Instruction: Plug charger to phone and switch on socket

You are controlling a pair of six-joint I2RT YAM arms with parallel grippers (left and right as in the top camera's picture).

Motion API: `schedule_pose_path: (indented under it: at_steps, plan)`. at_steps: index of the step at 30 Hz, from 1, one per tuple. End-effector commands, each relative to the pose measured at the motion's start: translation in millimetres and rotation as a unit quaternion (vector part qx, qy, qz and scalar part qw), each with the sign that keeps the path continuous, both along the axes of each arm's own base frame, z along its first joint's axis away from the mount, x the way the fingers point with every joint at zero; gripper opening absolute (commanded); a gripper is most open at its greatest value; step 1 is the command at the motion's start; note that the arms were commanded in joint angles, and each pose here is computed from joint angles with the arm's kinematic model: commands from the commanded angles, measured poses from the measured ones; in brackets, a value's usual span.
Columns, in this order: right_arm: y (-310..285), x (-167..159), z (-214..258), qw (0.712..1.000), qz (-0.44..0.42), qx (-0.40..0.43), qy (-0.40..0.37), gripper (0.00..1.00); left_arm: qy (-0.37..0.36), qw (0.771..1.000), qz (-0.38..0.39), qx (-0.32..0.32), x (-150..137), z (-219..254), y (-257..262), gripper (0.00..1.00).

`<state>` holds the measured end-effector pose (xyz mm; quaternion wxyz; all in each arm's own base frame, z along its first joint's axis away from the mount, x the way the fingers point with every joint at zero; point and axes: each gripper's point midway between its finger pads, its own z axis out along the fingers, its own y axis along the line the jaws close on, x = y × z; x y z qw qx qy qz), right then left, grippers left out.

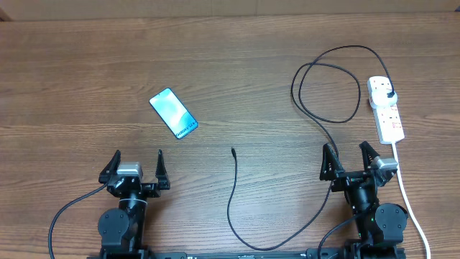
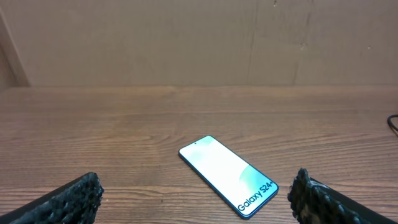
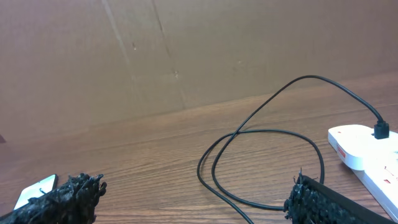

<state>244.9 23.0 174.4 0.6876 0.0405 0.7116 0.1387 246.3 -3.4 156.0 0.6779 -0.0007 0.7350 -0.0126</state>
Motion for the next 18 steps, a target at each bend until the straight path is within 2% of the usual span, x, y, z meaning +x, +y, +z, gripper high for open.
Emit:
schedule_pose_path:
  at_steps: [1,18]
  plan:
    - [-0.4,0.1,-2.2,1.0,-0.003,0.0,-0.001,1.0,-0.002,1.0,-0.005,0.001,-0.3,-0.2,-1.2,1.0]
    - [-0.4,0.1,-2.0,1.0,-0.003,0.0,-0.002,1.0,0.0,1.0,-0.012,-0.02,-1.2,2.4,-4.4,0.99]
